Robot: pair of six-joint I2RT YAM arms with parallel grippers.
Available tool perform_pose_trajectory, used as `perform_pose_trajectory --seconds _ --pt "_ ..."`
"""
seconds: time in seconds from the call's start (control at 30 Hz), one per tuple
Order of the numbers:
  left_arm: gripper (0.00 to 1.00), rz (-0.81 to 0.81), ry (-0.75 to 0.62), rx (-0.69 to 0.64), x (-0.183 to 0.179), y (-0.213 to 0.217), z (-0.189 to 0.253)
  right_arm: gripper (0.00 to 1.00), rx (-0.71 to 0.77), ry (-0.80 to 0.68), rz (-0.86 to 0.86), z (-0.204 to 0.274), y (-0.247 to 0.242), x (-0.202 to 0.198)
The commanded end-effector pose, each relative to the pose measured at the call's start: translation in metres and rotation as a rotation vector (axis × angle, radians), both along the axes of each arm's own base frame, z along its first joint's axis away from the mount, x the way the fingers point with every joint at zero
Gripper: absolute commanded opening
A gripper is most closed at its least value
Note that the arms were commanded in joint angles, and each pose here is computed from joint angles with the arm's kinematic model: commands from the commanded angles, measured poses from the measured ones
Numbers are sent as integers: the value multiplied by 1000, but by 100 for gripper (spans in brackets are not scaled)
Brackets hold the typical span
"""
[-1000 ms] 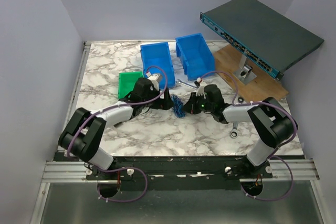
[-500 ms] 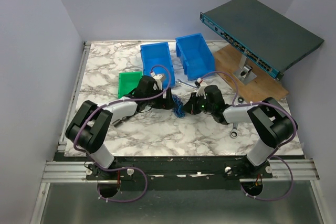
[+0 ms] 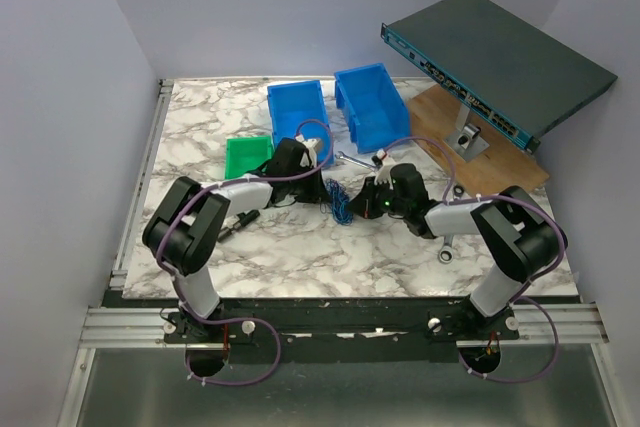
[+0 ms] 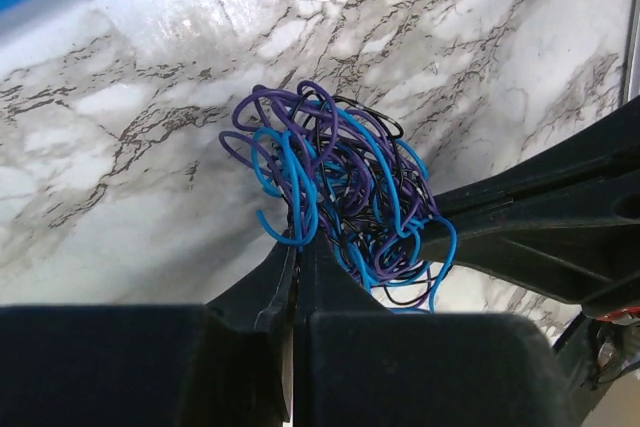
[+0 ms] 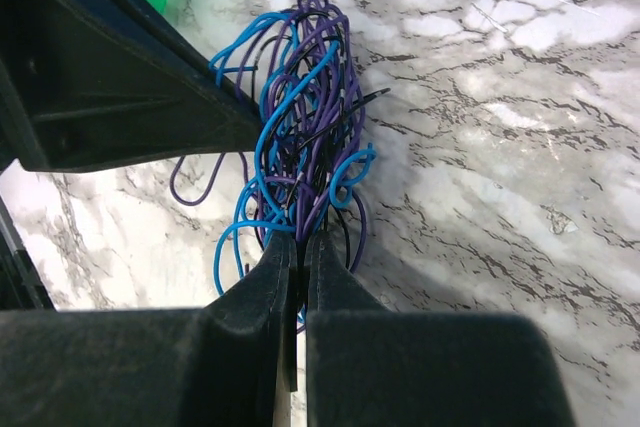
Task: Untangle the cables
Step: Untie the cable.
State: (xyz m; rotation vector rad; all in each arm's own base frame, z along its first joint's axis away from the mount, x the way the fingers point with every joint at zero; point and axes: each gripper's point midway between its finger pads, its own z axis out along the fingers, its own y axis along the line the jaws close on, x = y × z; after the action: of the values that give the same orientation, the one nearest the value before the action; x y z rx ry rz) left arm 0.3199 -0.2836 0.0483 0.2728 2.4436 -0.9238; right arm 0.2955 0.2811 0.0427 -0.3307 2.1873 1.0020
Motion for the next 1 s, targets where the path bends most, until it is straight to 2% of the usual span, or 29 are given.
perform_pose_trajectory --seconds 0.0,0.13,0.43,0.53,0.67,0.8,0.97 --pt "0 40 -65 24 0 11 19 1 -36 -15 -84 0 -12 5" --pt "0 154 -161 50 7 37 34 1 -109 -44 -262 3 -39 22" --pt "0 399 -228 21 14 96 46 1 -183 -155 -714 27 -120 37" --pt "0 472 -277 19 12 112 55 1 -195 -173 -810 31 -139 36" --pt "0 551 -342 13 9 129 65 1 -220 -168 -863 31 -150 35" --pt "0 533 -393 -22 6 127 77 1 -175 -190 -633 35 -112 32" --pt "0 647 -397 17 4 149 76 1 -195 -187 -607 32 -109 34"
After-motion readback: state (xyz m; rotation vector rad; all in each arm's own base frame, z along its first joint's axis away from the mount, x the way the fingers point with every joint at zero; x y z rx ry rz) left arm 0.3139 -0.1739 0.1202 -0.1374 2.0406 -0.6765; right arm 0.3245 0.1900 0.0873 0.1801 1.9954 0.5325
